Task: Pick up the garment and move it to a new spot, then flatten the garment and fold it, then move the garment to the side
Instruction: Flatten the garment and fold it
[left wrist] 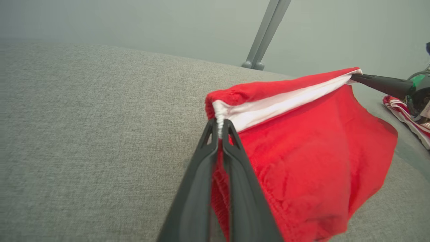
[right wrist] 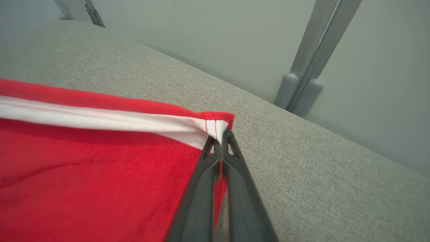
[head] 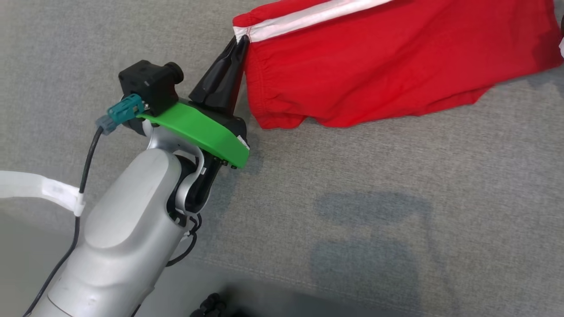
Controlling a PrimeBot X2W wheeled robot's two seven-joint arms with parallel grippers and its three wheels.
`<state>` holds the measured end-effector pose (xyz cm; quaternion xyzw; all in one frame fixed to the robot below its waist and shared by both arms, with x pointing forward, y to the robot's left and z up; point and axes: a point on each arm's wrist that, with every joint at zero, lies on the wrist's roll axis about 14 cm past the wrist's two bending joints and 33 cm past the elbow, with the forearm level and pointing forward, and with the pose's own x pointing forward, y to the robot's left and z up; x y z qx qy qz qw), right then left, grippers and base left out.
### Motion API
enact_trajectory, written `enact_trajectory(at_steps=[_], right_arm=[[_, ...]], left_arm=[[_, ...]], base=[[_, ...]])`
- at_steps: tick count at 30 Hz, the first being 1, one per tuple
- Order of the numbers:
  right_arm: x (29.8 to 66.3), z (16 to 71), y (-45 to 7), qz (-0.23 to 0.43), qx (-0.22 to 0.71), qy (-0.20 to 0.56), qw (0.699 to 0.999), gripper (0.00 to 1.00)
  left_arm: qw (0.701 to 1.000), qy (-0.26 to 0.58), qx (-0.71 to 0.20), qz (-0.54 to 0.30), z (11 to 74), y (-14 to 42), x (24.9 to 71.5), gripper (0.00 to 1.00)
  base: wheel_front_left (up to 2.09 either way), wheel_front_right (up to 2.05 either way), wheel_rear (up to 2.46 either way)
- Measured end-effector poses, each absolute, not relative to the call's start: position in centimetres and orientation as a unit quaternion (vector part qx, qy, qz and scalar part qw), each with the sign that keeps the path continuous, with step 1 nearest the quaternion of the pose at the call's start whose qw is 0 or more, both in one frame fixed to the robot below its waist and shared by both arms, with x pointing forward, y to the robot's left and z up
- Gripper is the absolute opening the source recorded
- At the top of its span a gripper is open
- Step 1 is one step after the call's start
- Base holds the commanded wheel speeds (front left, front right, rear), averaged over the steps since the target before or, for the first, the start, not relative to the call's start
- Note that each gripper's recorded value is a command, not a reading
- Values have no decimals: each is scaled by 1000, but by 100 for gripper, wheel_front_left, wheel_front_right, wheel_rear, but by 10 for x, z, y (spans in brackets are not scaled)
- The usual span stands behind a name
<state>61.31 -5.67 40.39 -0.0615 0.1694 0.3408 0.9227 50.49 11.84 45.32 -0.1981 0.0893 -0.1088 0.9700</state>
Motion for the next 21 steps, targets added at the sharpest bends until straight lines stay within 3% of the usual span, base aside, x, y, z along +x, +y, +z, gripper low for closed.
enact_trajectory(at_steps=[6, 7, 8, 9, 10, 11, 12, 13, 21], right_arm=[[613, 382, -35, 355, -55, 191, 913, 0], [614, 381, -33, 356, -54, 192, 913, 5], [614, 381, -32, 356, -53, 193, 913, 14], [614, 381, -30, 357, -52, 193, 912, 44], [613, 381, -28, 358, -53, 193, 912, 57], [613, 380, -27, 359, -56, 193, 911, 100], [612, 380, -26, 359, -59, 193, 911, 100], [611, 380, -25, 359, -57, 192, 911, 100], [612, 397, -32, 342, -49, 171, 923, 100]], left_arm=[[973, 105, -186, -87, 438, 131, 502, 0], [973, 105, -185, -85, 436, 132, 502, 0], [974, 107, -184, -83, 435, 134, 502, 0], [974, 109, -182, -81, 434, 135, 502, 0], [974, 109, -181, -81, 434, 135, 503, 0], [975, 108, -179, -79, 434, 136, 503, 33], [975, 111, -178, -78, 432, 137, 503, 60], [975, 112, -177, -76, 431, 138, 502, 100], [976, 107, -170, -78, 434, 138, 500, 100]], base=[[0, 0, 0], [0, 0, 0], [0, 0, 0], [0, 0, 0], [0, 0, 0], [0, 0, 0], [0, 0, 0], [0, 0, 0], [0, 0, 0]])
